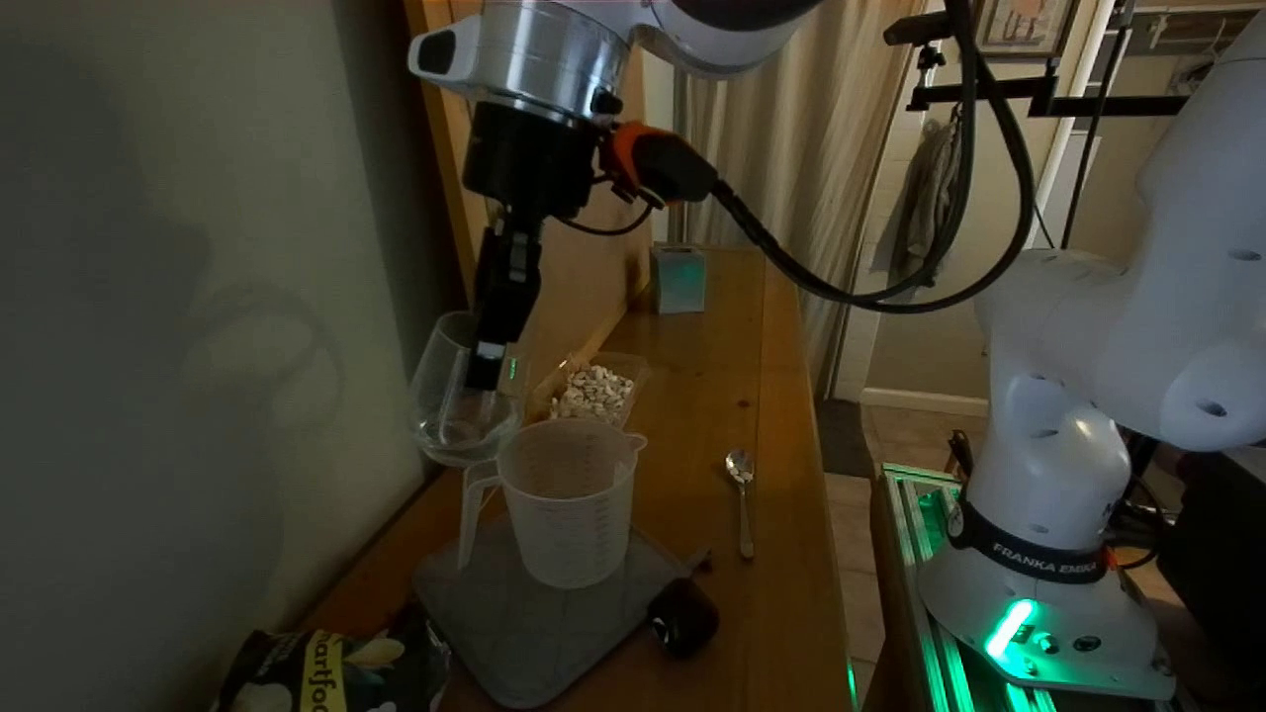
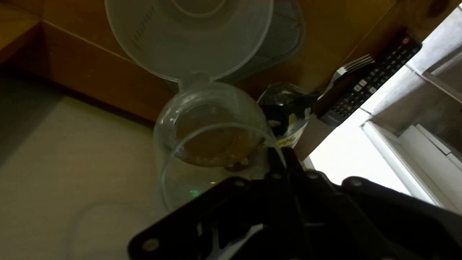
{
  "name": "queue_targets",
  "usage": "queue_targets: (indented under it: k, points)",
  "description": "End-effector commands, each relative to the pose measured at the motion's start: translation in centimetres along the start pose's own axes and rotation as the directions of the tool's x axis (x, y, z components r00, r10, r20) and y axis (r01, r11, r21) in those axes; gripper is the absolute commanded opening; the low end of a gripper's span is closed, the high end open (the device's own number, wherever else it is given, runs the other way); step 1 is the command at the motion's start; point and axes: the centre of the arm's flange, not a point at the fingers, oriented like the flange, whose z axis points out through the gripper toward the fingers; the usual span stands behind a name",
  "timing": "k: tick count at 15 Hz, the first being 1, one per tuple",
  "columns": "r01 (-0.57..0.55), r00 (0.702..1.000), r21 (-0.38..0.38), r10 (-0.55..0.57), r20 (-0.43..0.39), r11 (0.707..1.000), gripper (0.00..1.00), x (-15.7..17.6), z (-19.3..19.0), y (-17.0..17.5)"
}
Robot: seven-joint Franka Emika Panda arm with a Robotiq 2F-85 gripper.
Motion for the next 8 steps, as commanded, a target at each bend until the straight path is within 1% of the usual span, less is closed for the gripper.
queue_targets:
  k: [1, 4, 8]
  points:
    - [0.073, 0.997, 0.068, -0.071, -0.036, 0.995, 0.01, -0.4, -0.7, 1.1]
    - [0.104, 0.993, 0.126, -0.095, -0.070, 0.987, 0.01, -0.6, -0.9, 1.8]
    - [0.060, 0.995, 0.213, -0.041, -0.092, 0.975, 0.01, -1.2, -0.8, 3.2]
